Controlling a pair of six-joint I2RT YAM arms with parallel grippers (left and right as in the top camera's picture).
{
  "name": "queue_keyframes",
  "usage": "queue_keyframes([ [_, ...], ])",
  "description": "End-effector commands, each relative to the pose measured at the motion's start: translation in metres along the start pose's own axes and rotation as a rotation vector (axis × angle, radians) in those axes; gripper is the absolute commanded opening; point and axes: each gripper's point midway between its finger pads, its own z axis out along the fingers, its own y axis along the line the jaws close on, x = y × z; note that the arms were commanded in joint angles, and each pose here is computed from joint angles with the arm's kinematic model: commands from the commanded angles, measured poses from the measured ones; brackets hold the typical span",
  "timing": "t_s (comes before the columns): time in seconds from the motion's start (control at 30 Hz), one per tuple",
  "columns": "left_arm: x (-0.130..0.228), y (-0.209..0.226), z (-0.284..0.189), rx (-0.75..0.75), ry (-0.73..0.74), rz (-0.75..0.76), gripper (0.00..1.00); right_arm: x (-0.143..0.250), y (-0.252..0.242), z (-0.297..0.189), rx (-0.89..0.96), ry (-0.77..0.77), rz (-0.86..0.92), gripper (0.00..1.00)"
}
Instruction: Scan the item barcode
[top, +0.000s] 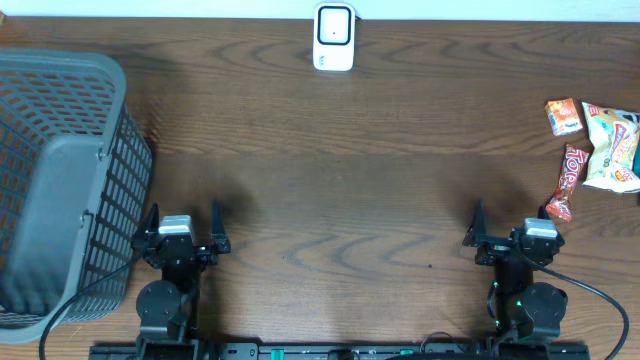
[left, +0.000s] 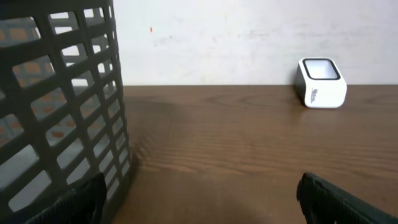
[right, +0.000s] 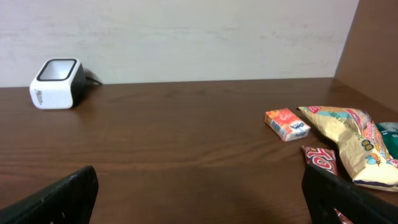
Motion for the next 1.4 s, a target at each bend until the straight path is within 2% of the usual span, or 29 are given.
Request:
queue_keyframes([
  [0.0,0.006,-0.001,0.0,0.004,0.011,0.018,0.98,0.001,-0.001,0.0,0.005,0.003,-0.01,0.99],
  [0.07,0.023,-0.001,0.0,0.006,0.082,0.021,0.98,0.001,-0.001,0.0,0.005,0.003,-0.01,0.99],
  [1.37,0.023,-0.006,0.0,0.036,0.083,0.014,0.98,0.001,-0.001,0.0,0.005,0.003,-0.01,0.99],
])
